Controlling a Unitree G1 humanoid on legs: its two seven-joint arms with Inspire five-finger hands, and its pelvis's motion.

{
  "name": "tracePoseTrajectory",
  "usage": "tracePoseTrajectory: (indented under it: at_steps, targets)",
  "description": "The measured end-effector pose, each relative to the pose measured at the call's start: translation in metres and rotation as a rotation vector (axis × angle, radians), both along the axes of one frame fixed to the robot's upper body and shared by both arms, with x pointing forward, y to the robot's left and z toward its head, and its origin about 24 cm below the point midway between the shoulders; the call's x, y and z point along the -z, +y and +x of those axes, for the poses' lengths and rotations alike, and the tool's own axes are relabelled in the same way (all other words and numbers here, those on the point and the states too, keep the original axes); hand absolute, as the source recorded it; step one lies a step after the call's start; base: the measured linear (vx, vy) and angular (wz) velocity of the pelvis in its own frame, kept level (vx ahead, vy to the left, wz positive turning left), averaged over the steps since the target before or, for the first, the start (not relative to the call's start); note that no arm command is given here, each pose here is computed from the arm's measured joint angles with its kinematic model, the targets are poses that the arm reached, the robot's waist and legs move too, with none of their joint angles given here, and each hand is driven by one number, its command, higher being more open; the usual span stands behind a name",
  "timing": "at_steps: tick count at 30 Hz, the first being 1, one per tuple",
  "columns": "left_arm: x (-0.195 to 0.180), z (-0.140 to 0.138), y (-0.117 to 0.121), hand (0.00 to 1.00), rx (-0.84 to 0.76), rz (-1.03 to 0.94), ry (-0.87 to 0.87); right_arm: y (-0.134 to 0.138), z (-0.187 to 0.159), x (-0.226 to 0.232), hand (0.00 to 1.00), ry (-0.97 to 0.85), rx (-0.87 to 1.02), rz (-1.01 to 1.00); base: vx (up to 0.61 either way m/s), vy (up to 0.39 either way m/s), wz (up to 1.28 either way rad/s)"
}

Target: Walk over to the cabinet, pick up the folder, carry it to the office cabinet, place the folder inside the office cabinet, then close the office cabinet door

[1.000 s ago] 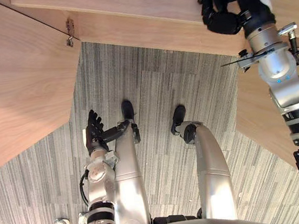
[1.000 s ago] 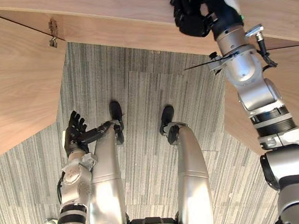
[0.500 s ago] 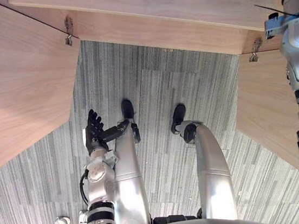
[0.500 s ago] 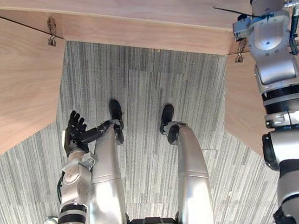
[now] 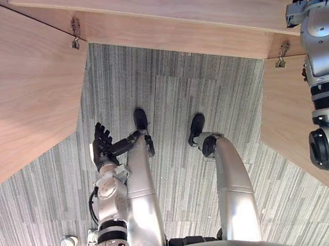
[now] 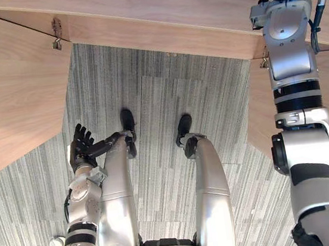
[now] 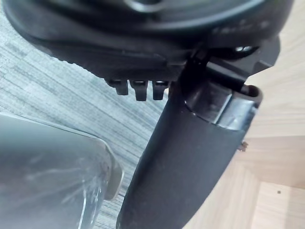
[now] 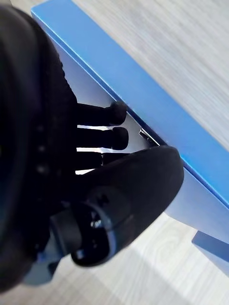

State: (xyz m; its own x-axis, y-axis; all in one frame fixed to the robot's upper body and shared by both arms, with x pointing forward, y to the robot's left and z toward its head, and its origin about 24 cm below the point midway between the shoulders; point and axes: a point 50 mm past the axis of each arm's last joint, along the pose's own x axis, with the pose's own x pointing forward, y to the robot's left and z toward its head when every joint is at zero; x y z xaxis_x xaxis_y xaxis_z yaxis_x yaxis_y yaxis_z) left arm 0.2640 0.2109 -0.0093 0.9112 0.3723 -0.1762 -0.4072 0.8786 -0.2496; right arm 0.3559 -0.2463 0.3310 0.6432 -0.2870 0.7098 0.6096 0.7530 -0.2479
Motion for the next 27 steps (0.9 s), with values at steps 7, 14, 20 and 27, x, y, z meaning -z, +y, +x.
tracePoseTrajectory:
  at_steps: [7, 14, 20, 27]
  targets:
    - [0.001, 0.000, -0.001, 1.00, 0.001, -0.005, 0.018, 0.008, -0.023, 0.027, 0.00, -0.089, -0.039, 0.088, 0.00, 0.000, 0.00]
    - [0.008, 0.000, -0.016, 1.00, 0.032, -0.022, 0.058, 0.032, -0.065, 0.113, 0.00, -0.059, -0.106, 0.284, -0.01, 0.022, -0.06]
    - [0.031, -0.017, -0.025, 1.00, 0.052, -0.058, 0.157, 0.041, -0.093, 0.165, 0.00, 0.053, -0.128, 0.354, 0.06, 0.032, -0.12]
    - [0.080, -0.068, -0.030, 1.00, 0.101, -0.028, 0.407, 0.080, -0.133, 0.249, 0.00, 0.432, -0.319, 0.370, 0.16, 0.028, -0.07]
